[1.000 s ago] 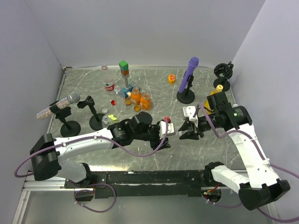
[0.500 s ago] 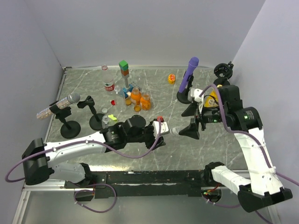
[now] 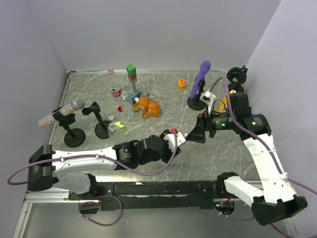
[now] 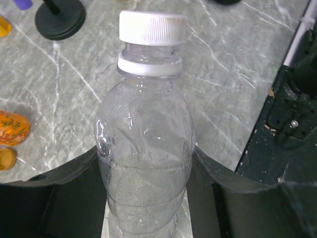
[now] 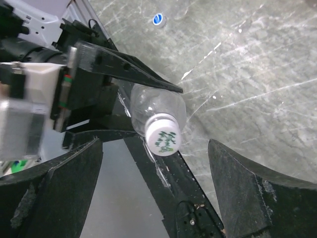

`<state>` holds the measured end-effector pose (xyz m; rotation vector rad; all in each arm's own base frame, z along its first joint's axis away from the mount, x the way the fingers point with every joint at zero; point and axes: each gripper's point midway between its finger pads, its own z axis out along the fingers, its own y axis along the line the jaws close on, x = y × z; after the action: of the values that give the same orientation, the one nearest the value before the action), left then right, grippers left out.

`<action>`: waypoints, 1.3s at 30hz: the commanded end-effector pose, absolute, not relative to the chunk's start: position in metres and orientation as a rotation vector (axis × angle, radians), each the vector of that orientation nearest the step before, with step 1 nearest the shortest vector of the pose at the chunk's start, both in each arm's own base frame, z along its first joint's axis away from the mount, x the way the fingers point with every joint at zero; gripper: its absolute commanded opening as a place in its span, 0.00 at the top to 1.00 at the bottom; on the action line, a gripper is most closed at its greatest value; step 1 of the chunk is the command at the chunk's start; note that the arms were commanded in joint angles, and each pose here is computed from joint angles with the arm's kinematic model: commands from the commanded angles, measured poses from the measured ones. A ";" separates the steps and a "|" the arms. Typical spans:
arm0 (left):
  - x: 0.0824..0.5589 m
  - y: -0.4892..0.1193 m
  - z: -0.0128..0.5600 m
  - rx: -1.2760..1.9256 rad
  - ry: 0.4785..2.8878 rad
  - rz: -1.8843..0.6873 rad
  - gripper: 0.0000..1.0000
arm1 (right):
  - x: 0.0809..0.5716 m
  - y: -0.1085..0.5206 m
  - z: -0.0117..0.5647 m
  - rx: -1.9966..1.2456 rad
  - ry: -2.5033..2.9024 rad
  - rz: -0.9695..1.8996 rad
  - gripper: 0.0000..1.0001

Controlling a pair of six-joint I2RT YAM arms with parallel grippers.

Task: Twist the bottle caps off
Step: Unscrew the bottle cap from the plastic bottle.

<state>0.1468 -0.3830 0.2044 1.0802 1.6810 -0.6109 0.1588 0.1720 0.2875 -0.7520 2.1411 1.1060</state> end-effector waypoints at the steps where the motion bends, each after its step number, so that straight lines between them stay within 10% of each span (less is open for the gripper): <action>1: 0.156 -0.395 0.242 0.948 1.634 -0.648 0.75 | 0.167 0.171 0.274 -0.698 2.214 1.109 0.09; 28: 0.142 -0.396 0.239 0.984 1.625 -0.733 0.74 | 0.155 0.184 0.281 -1.005 2.035 1.170 0.83; 39: 0.119 -0.385 0.241 1.239 1.484 -1.096 0.74 | 0.128 0.187 0.287 -1.549 1.347 1.003 0.86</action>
<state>0.1354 -0.3834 0.2083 1.1622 1.6518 -0.8512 0.1420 0.1808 0.2669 -1.3391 1.7644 1.1129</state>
